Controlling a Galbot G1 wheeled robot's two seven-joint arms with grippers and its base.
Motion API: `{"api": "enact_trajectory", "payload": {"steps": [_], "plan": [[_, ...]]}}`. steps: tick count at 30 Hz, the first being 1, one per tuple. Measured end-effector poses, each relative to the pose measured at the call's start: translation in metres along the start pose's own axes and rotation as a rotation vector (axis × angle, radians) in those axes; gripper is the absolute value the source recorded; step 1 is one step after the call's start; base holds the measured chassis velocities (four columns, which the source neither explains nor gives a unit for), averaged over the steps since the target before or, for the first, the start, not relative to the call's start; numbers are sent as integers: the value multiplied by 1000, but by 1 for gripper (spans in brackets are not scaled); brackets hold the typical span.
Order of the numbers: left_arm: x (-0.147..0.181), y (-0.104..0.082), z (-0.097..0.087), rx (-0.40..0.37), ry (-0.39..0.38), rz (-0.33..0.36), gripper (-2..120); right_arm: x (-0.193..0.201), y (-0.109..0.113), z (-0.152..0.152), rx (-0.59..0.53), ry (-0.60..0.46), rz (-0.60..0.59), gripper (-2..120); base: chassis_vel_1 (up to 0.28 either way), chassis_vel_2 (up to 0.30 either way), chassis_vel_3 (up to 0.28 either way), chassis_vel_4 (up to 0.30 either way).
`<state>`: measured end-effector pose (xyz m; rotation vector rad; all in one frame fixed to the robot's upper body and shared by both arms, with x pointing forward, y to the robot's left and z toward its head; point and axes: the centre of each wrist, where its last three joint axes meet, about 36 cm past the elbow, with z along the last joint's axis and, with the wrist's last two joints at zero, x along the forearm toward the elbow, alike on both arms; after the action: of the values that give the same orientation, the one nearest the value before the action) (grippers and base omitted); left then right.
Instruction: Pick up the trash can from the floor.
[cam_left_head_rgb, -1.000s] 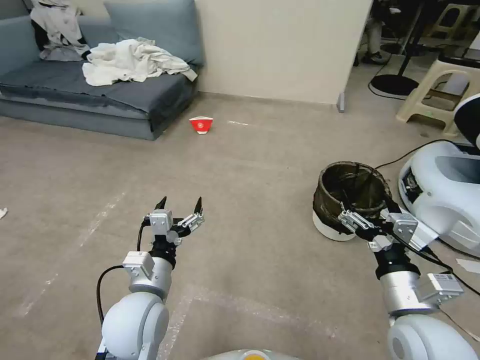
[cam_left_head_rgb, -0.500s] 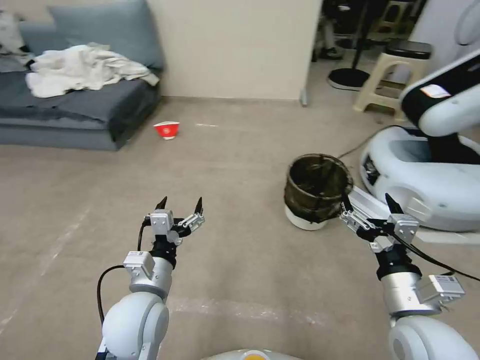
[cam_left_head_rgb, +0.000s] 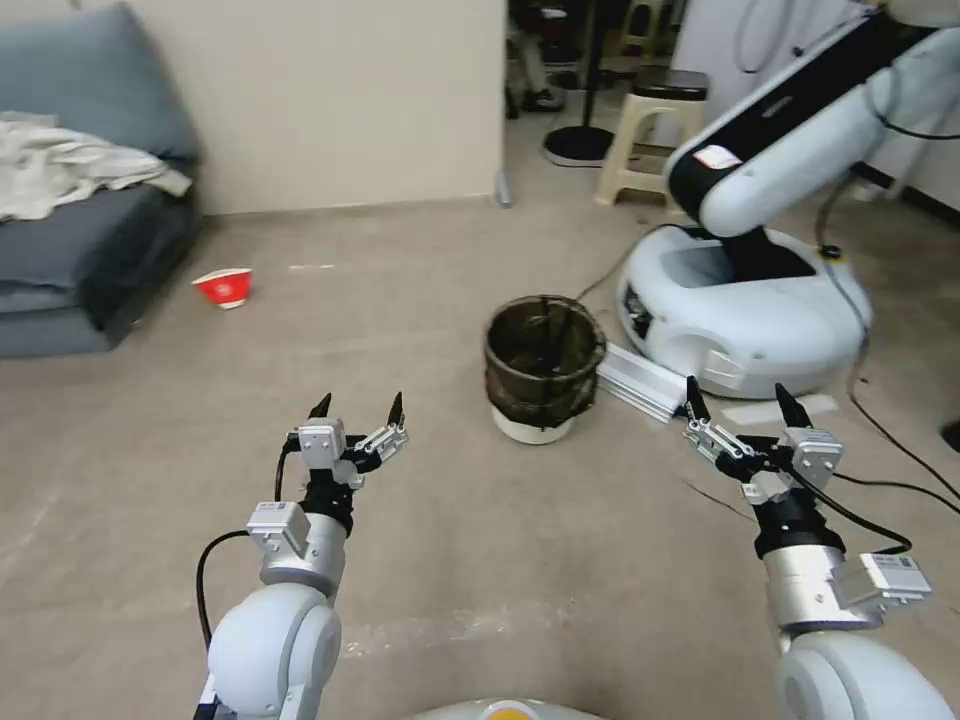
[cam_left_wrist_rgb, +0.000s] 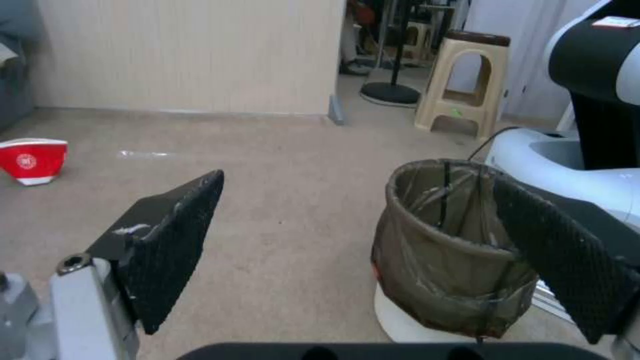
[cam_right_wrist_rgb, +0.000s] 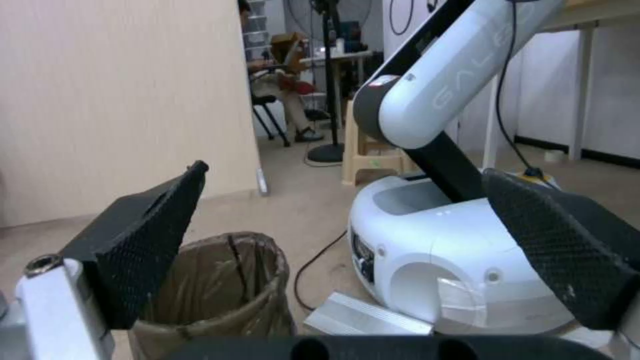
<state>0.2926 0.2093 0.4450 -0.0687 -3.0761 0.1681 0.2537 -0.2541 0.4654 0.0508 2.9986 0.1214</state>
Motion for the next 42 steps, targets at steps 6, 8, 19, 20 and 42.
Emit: {"api": "enact_trajectory", "payload": {"steps": [6, 8, 19, 20, 42], "plan": [[-1, 0, 0, -1, -1, 1, 100, 1, 0, 3, -1, -4, -5, 100, 0, 0, 0, 0], [-1, 0, 0, -1, -2, 1, 100, 1, 0, 4, -1, -5, -4, 100, 0, 0, 0, 0], [0, 0, 2, 1, 0, 4, 100, 2, -1, 4, -2, -8, -2, 100, -24, 26, 21, -20], [0, 0, 2, 1, 0, 4, 100, 2, -1, 4, -2, -8, -2, 100, -142, 121, 104, -81], [-3, 0, 3, 1, -4, 7, 100, 0, -1, 2, -9, -13, -4, 100, -179, 176, 185, -178]]}}
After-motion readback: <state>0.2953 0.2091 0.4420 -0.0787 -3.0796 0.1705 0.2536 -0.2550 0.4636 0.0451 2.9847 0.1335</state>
